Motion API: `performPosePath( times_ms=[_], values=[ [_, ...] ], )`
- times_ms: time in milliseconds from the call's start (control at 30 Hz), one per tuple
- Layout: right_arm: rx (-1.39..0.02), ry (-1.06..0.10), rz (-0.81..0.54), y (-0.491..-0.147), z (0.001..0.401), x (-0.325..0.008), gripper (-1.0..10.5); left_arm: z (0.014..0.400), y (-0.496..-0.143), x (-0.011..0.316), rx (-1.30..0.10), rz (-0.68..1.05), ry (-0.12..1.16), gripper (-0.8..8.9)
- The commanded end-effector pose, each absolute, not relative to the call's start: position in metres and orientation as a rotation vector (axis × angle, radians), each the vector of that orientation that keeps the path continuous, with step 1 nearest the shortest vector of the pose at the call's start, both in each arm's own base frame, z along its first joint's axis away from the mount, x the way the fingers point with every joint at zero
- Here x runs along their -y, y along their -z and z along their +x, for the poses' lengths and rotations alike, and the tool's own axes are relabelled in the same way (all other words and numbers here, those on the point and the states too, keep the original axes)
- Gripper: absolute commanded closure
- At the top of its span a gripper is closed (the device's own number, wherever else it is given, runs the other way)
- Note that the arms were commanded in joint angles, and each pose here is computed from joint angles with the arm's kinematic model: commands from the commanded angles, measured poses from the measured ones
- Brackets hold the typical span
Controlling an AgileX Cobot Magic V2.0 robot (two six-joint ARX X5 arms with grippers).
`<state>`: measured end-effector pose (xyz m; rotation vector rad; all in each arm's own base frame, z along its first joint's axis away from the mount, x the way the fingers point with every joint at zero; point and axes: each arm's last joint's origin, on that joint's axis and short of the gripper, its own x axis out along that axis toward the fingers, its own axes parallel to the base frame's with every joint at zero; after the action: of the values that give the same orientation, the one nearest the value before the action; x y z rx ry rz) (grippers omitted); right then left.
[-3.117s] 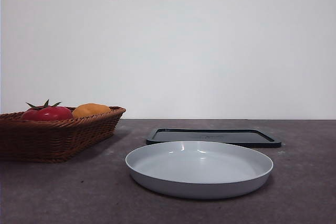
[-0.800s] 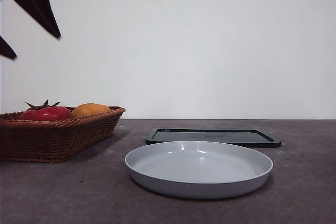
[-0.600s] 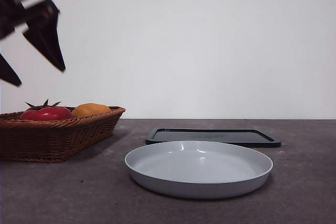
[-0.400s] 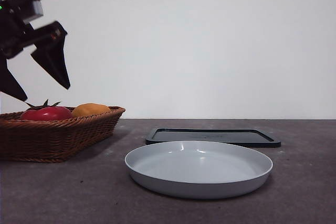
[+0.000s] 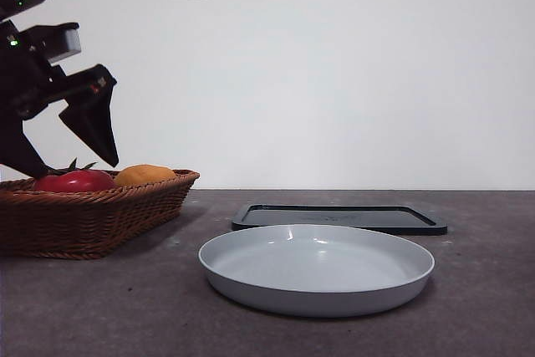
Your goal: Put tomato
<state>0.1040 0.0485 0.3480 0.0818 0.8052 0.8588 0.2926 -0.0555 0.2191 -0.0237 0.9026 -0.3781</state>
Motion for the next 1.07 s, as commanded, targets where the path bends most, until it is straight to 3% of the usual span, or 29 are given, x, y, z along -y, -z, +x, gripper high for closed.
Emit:
performPosePath(
  times_ms=[33, 600, 667, 800, 1067],
  values=[
    [-0.784, -0.870, 0.067, -0.352, 0.105, -0.049, 5.0, 0.300, -0.218, 0.058, -0.902, -0.011, 0.385, 3.10],
    [-0.784, -0.870, 0.067, -0.352, 0.105, -0.049, 5.0, 0.307, -0.199, 0.060, -0.962, 0.004, 0.388, 3.19],
    [-0.784, -0.870, 0.067, -0.352, 0.105, -0.049, 5.0, 0.307, -0.199, 0.060, -0.966, 0.003, 0.388, 3.47],
    [-0.784, -0.870, 0.067, -0.352, 0.105, -0.049, 5.0, 0.306, -0.199, 0.060, -0.973, 0.000, 0.387, 5.11],
    [-0.784, -0.869, 0.067, -0.352, 0.105, -0.049, 5.0, 0.305, -0.222, 0.060, -0.944, -0.027, 0.391, 5.15]
  ],
)
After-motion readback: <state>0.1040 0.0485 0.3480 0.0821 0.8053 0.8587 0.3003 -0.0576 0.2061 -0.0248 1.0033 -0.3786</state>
